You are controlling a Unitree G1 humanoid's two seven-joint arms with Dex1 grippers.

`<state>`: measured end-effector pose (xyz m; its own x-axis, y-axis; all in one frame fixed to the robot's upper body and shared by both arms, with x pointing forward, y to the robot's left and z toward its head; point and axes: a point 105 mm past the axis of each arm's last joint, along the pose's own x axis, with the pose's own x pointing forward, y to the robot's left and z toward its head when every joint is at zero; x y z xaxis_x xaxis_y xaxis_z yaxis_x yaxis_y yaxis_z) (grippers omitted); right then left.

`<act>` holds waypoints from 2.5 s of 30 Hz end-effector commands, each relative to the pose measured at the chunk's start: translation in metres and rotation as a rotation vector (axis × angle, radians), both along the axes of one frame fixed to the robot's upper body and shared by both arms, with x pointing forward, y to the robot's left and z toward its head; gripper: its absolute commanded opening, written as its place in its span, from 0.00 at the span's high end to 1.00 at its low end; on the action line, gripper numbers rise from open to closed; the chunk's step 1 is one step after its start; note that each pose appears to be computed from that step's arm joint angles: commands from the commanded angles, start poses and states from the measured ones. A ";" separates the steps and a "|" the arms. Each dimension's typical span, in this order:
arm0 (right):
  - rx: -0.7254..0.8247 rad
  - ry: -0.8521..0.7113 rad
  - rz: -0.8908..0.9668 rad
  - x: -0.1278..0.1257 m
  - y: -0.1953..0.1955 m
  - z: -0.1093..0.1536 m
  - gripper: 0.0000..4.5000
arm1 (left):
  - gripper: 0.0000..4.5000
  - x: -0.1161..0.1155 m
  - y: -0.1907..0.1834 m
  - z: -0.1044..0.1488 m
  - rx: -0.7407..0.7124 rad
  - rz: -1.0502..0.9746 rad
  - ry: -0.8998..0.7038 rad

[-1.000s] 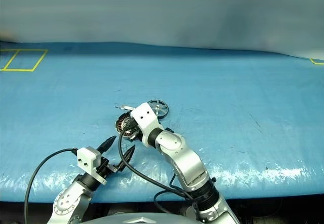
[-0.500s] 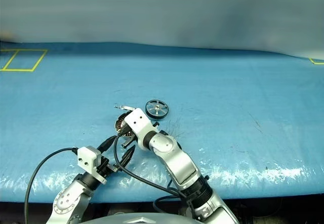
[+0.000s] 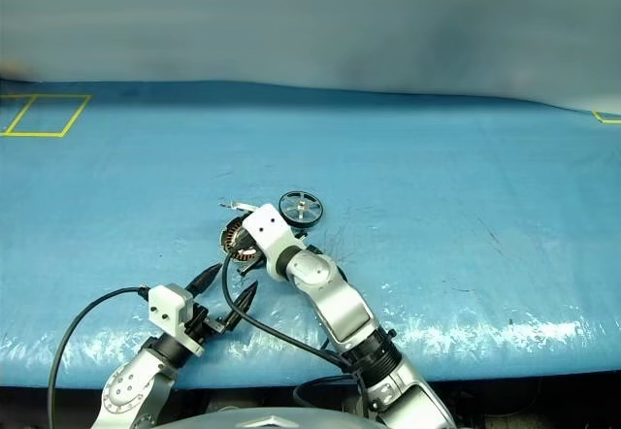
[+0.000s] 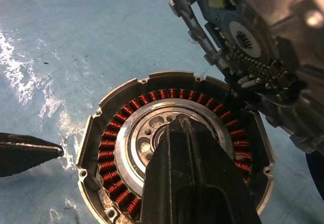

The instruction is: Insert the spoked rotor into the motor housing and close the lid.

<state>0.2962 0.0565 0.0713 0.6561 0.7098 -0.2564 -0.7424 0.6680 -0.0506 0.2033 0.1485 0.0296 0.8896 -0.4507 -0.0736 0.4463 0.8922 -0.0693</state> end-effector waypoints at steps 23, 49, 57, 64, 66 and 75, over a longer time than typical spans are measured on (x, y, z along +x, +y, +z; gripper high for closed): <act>-0.068 -0.001 0.127 -0.027 -0.057 0.037 1.00 | 0.00 0.000 -0.009 0.011 -0.011 -0.030 -0.033; -0.167 0.069 0.114 0.061 -0.087 0.058 0.44 | 0.00 0.003 -0.003 0.009 -0.013 -0.008 -0.046; -0.263 0.128 0.169 0.062 -0.083 0.034 0.44 | 0.00 -0.002 -0.001 0.004 -0.023 0.020 -0.040; -0.297 0.121 0.145 0.072 -0.082 0.029 0.44 | 0.00 -0.002 -0.004 0.004 -0.033 0.025 -0.043; -0.303 0.124 0.141 0.074 -0.082 0.028 0.44 | 0.00 -0.002 -0.006 0.005 -0.037 0.023 -0.044; -0.368 0.151 0.160 0.067 -0.087 0.014 0.68 | 0.00 -0.002 -0.011 0.005 -0.043 0.017 -0.043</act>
<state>0.3681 -0.0285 0.0949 0.4953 0.6601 -0.5648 -0.8477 0.5094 -0.1482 0.2014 0.1407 0.0284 0.9012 -0.4310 -0.0445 0.4252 0.8995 -0.1004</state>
